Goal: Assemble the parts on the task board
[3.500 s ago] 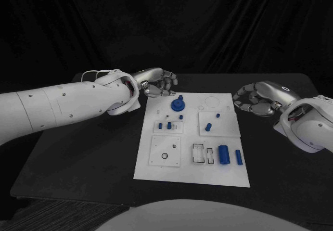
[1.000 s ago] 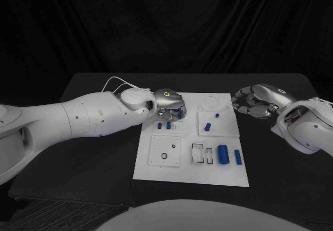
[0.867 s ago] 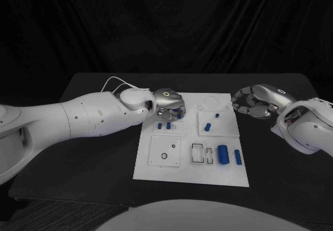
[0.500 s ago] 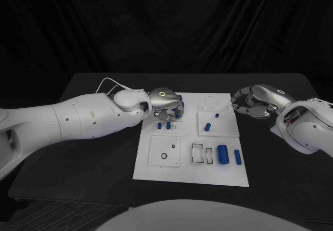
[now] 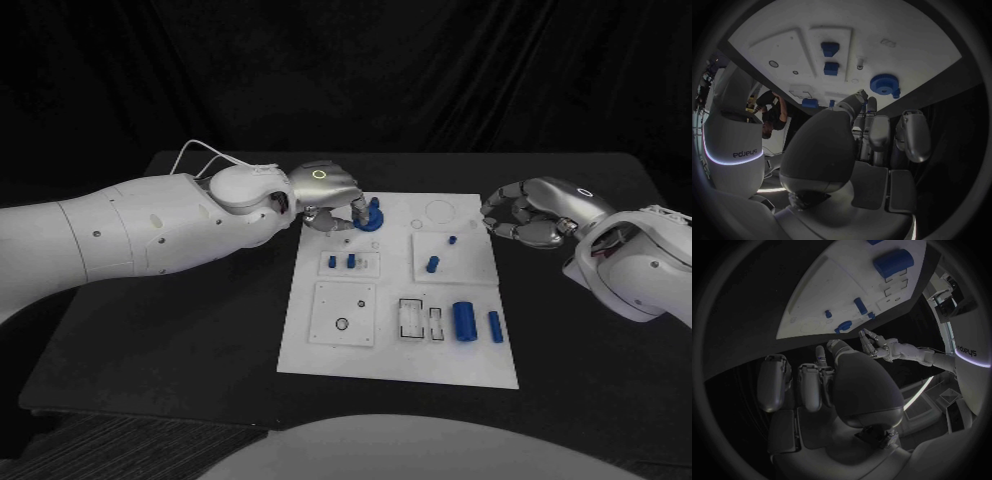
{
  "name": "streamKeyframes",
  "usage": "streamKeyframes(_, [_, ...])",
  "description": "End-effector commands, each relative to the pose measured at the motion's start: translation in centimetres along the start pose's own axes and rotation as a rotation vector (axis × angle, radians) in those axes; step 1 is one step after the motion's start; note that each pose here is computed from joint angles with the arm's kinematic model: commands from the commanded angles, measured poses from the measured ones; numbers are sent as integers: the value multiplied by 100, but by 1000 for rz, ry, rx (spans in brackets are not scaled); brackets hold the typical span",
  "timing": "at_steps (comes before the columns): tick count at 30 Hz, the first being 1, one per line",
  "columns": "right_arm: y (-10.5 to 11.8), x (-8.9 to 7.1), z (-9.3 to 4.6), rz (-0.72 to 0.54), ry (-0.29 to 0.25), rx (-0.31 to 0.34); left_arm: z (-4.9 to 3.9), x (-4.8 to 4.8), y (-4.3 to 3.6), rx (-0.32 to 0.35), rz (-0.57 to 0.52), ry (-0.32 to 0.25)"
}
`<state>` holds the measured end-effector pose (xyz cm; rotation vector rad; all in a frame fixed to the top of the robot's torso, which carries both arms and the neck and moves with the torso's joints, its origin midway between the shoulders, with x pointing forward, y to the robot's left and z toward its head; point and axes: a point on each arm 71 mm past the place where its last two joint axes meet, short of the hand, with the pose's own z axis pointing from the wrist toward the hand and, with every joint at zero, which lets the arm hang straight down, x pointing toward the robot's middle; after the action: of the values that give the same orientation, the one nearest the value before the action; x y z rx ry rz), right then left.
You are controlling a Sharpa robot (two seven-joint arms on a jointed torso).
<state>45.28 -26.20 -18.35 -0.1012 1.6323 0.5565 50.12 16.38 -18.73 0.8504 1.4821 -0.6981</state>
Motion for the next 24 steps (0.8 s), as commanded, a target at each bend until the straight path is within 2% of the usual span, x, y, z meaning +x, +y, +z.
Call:
streamKeyframes(1, [-10,18,-8,-1,7,0,-4,19,23,-6,-10,53])
streamKeyframes(9, [-23,30,-17,-1,10,4,-33,93,70,-27,-27,111])
streamKeyframes(17, [-21,43,-16,0,13,2,-13,168,56,-30,-39,135])
streamKeyframes(24, [-26,46,-20,0,15,4,-13,197,49,-32,-44,144])
